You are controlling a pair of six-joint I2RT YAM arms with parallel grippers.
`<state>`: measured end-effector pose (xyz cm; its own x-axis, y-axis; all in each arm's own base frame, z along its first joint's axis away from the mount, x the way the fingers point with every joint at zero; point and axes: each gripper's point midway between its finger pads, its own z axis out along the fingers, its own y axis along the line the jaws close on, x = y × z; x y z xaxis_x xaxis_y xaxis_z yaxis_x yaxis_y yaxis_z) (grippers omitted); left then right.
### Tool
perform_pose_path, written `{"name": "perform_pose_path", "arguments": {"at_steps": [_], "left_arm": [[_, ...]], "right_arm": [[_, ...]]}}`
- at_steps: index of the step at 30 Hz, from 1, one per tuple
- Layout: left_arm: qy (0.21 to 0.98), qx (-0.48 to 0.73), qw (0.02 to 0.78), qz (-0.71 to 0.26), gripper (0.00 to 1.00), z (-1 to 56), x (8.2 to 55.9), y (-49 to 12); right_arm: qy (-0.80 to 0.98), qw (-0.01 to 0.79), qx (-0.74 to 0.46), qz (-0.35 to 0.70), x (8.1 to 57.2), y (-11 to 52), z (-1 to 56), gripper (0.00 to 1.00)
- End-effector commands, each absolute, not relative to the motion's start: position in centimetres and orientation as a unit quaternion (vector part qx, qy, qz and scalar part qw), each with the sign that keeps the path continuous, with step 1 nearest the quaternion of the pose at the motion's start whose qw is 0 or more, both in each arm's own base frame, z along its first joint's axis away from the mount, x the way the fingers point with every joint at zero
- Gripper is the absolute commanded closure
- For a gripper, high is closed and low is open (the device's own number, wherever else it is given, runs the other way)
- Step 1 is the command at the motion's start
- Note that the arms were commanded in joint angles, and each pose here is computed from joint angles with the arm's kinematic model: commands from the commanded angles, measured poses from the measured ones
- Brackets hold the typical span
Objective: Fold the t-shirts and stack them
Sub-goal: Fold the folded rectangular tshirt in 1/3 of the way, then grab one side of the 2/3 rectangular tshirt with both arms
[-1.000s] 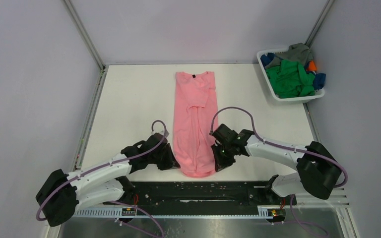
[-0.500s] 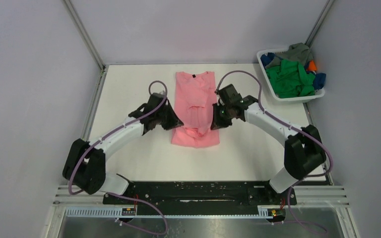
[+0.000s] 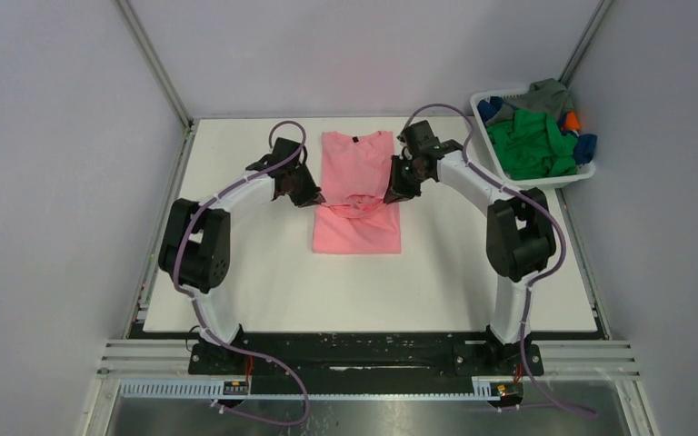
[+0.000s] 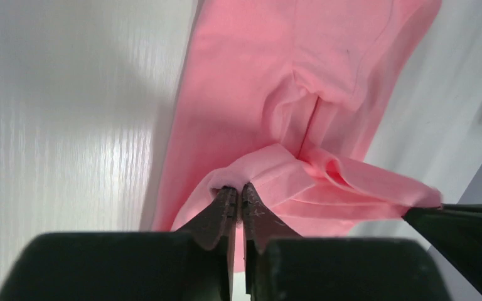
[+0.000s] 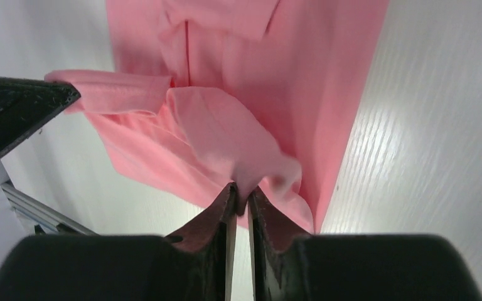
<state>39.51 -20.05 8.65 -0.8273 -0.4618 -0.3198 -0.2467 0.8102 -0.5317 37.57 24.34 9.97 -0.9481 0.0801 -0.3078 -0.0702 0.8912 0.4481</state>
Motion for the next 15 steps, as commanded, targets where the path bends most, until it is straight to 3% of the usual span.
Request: {"name": "perform_pose_path", "arguments": {"at_steps": [1, 4, 6, 7, 8, 9, 12, 14, 15], "left_arm": [[0.922, -0.169, 0.237, -0.256, 0.92, 10.0, 42.7, -20.5], [0.923, -0.180, 0.236, -0.246, 0.80, 9.0, 45.2, -19.8], [0.918, -0.183, 0.238, -0.258, 0.67, 9.4, 47.0, -19.7], [0.916, -0.185, 0.240, -0.263, 0.52, 9.8, 47.7, -19.5], [0.916, -0.182, 0.240, -0.267, 0.18, 10.4, 48.0, -19.3], [0.918, -0.175, 0.236, -0.266, 0.03, 10.9, 47.8, -19.3], [0.921, -0.162, 0.237, -0.265, 0.01, 11.4, 45.4, -18.8], [0.920, -0.159, 0.235, -0.271, 0.01, 11.3, 42.8, -18.4], [0.922, -0.158, 0.227, -0.272, 0.01, 10.6, 41.2, -18.2]], "right_arm": [[0.958, 0.162, 0.017, 0.235, 40.7, 23.9, 9.0, 0.80], [0.960, 0.178, 0.041, 0.210, 44.2, 22.6, 7.4, 0.77], [0.955, 0.181, 0.074, 0.224, 46.4, 21.9, 7.3, 0.68], [0.951, 0.182, 0.086, 0.234, 47.1, 21.7, 7.7, 0.64], [0.948, 0.184, 0.091, 0.241, 47.5, 21.5, 8.3, 0.55], [0.947, 0.193, 0.081, 0.243, 47.2, 21.2, 9.3, 0.46], [0.946, 0.211, 0.049, 0.240, 44.8, 20.4, 10.4, 0.26], [0.947, 0.201, 0.036, 0.247, 41.8, 20.0, 10.1, 0.04], [0.948, 0.192, 0.032, 0.251, 40.1, 19.8, 9.6, 0.01]]}}
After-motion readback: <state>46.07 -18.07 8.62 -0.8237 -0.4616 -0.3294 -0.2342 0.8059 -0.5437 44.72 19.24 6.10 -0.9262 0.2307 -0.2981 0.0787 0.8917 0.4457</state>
